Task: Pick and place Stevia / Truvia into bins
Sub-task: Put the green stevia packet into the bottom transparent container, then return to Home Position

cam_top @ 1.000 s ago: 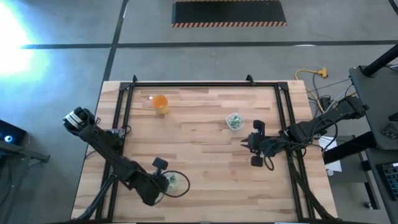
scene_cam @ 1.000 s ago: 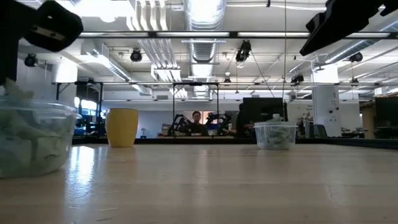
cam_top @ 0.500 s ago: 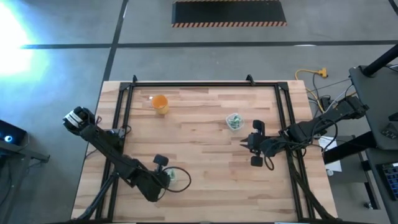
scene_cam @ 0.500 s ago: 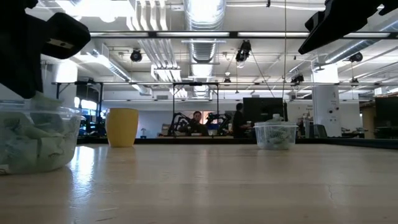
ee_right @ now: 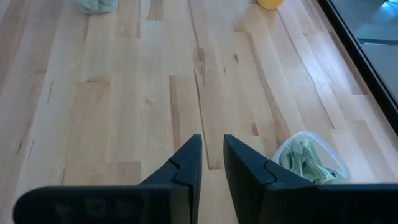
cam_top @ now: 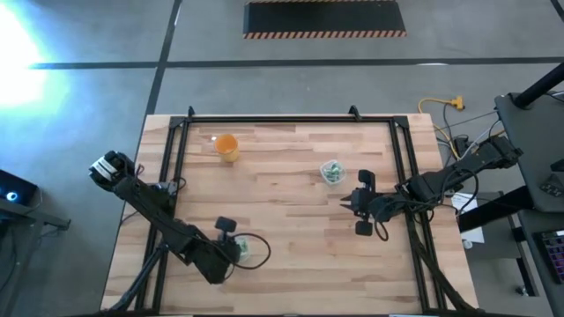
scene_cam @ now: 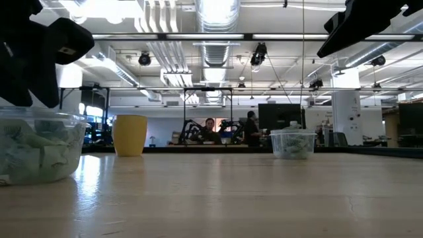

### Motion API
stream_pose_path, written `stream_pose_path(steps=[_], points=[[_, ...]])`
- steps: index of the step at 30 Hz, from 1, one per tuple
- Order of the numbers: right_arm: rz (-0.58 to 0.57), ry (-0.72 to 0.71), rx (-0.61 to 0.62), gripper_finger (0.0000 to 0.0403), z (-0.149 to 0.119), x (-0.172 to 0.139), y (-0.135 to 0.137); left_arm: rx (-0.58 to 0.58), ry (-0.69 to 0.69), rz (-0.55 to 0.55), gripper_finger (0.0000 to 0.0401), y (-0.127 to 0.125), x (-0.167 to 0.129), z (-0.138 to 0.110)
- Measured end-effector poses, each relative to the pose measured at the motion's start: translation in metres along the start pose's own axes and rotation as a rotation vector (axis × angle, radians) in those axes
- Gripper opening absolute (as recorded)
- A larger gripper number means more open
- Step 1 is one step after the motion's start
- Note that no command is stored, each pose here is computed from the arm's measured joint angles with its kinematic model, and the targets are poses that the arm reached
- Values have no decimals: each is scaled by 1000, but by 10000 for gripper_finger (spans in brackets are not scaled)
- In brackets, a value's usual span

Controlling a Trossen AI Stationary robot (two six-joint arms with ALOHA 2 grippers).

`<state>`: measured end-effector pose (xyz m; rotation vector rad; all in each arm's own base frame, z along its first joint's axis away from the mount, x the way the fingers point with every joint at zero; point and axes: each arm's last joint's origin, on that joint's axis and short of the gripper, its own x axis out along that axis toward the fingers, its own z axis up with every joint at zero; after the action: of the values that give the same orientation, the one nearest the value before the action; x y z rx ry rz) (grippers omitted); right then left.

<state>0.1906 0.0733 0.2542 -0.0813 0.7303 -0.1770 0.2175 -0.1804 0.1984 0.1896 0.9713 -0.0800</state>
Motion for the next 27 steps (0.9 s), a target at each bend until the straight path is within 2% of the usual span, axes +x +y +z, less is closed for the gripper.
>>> stream_pose_path(steps=[5, 9, 13, 15, 17, 21, 23, 25, 27], points=[[6, -12, -23, 57, 1, 0, 1, -4, 32, 14, 109, 2, 0, -4], [25, -78, -33, 57, 8, -1, 3, 13, 17, 4, 109, 1, -3, 1], [30, -118, -123, 57, 15, -3, 3, 138, -28, -12, 109, 0, -12, 12], [29, -133, -170, 57, 18, -5, 3, 206, -81, 35, 109, 1, -18, 20], [27, -144, -214, 57, 22, -7, 3, 214, -164, 192, 109, 7, -27, 31], [27, -174, -217, 57, 31, -13, 2, 238, -308, 698, 109, 25, -51, 46], [26, -186, -209, 57, 35, -16, 1, 172, -373, 903, 109, 32, -63, 48], [27, -197, -203, 57, 39, -20, 0, 71, -445, 1015, 109, 38, -74, 47], [30, -212, -195, 57, 43, -24, -1, 22, -474, 1041, 109, 45, -84, 44]])
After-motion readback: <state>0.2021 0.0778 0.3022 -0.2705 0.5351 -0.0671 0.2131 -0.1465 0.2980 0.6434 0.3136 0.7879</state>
